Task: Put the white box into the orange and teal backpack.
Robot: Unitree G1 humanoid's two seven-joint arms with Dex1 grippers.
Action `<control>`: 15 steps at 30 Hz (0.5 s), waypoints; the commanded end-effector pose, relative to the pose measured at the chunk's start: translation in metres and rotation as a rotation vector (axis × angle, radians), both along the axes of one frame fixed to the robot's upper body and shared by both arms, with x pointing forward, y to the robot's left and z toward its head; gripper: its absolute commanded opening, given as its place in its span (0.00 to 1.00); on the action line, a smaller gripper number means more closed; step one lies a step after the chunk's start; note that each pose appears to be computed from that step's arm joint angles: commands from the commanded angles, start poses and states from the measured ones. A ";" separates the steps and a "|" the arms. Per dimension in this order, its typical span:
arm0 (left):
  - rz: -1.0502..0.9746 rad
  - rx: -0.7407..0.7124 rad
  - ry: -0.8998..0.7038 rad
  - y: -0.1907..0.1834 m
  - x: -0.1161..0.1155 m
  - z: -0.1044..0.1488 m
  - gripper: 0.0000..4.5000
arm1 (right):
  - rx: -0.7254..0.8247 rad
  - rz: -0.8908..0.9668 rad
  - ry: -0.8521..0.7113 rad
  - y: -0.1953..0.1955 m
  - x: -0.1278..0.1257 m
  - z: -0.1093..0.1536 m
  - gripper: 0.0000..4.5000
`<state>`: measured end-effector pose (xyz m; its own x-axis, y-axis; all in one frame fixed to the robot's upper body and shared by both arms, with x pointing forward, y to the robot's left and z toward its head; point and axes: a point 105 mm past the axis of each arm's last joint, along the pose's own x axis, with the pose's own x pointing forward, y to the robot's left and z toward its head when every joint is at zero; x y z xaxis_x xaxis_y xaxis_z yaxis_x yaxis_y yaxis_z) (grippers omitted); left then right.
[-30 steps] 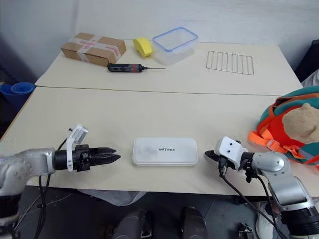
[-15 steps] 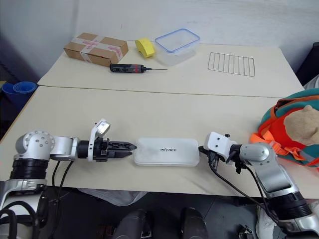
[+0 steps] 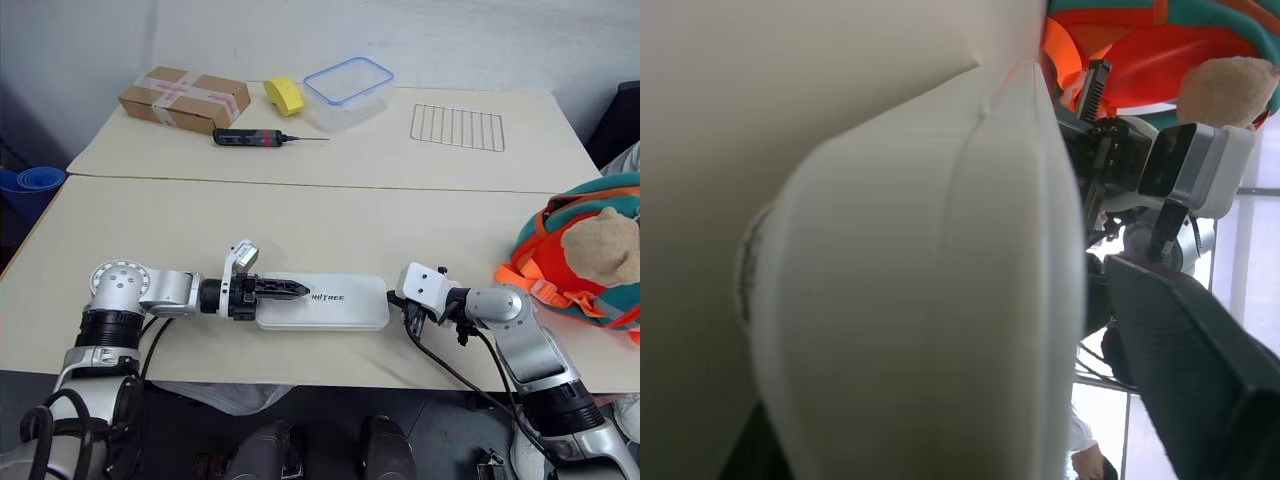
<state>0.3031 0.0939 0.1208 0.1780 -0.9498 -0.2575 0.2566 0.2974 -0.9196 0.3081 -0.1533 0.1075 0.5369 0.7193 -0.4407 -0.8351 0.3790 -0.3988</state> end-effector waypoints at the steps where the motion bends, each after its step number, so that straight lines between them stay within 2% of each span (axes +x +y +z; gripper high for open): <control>1: -0.035 -0.090 -0.095 -0.005 -0.006 0.023 0.47 | 0.252 0.013 -0.006 0.006 -0.018 0.024 0.04; 3: -0.044 -0.027 -0.186 -0.004 -0.010 0.023 0.35 | 0.282 -0.005 0.008 -0.008 -0.034 0.021 0.12; 4: -0.070 0.000 -0.217 -0.003 -0.015 0.023 0.34 | 0.327 -0.049 0.012 -0.017 -0.041 0.023 0.19; 6: -0.123 0.061 -0.376 -0.003 -0.022 0.025 0.45 | 0.398 -0.113 -0.016 -0.030 -0.053 0.031 0.33; 7: -0.141 0.035 -0.459 -0.005 -0.023 0.029 0.49 | 0.436 -0.119 -0.005 -0.035 -0.065 0.034 0.39; 11: -0.135 -0.129 -0.764 -0.006 -0.017 0.052 0.49 | 0.483 -0.255 -0.001 -0.068 -0.098 0.035 0.68; 15: -0.278 -0.156 -1.093 -0.008 -0.025 0.052 0.49 | 0.449 -0.624 -0.071 -0.146 -0.150 0.029 0.98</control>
